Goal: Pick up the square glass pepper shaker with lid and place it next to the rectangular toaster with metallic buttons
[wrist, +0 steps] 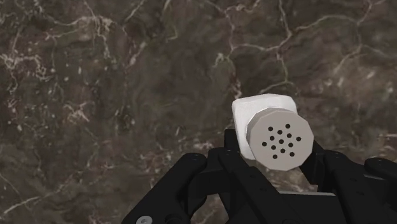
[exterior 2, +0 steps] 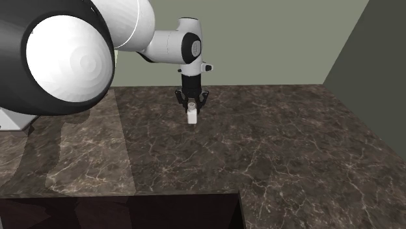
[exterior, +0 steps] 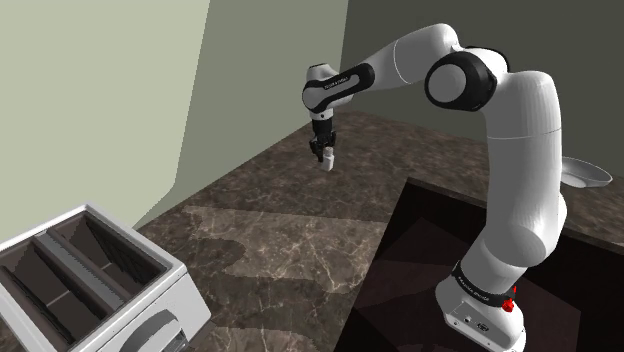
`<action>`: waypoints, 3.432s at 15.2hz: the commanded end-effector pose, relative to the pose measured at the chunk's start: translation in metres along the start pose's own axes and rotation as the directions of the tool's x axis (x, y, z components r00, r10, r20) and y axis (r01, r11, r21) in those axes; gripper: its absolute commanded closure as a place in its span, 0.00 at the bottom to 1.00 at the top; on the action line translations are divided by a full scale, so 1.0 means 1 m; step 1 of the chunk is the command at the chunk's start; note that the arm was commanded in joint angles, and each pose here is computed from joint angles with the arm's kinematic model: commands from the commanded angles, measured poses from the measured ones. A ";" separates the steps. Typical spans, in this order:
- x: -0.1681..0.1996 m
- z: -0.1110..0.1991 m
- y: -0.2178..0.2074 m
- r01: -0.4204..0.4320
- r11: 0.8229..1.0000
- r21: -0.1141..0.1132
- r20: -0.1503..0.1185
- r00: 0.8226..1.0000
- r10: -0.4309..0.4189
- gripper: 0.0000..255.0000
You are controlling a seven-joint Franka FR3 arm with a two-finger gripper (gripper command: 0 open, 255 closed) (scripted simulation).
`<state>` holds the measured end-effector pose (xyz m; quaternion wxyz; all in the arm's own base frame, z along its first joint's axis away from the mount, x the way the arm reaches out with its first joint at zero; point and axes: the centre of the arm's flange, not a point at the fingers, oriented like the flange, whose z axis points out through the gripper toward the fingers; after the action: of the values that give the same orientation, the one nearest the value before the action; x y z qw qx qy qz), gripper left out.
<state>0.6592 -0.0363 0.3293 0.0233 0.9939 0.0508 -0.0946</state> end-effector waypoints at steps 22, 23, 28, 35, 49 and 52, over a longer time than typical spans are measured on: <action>-0.017 -0.088 0.004 0.000 1.000 0.000 0.000 1.000 0.000 1.00; -0.018 -0.093 0.004 0.000 1.000 0.000 0.000 1.000 0.000 1.00; -0.023 -0.119 0.005 0.000 1.000 0.000 0.000 1.000 0.000 1.00; -0.030 -0.155 0.006 0.000 1.000 0.000 0.000 1.000 0.000 1.00; -0.044 -0.228 0.009 0.000 1.000 0.000 0.000 1.000 0.000 1.00; -0.047 -0.243 0.009 0.000 1.000 0.000 0.000 1.000 0.000 1.00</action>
<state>0.6589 -0.0361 0.5716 0.0235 0.9940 0.0506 -0.0945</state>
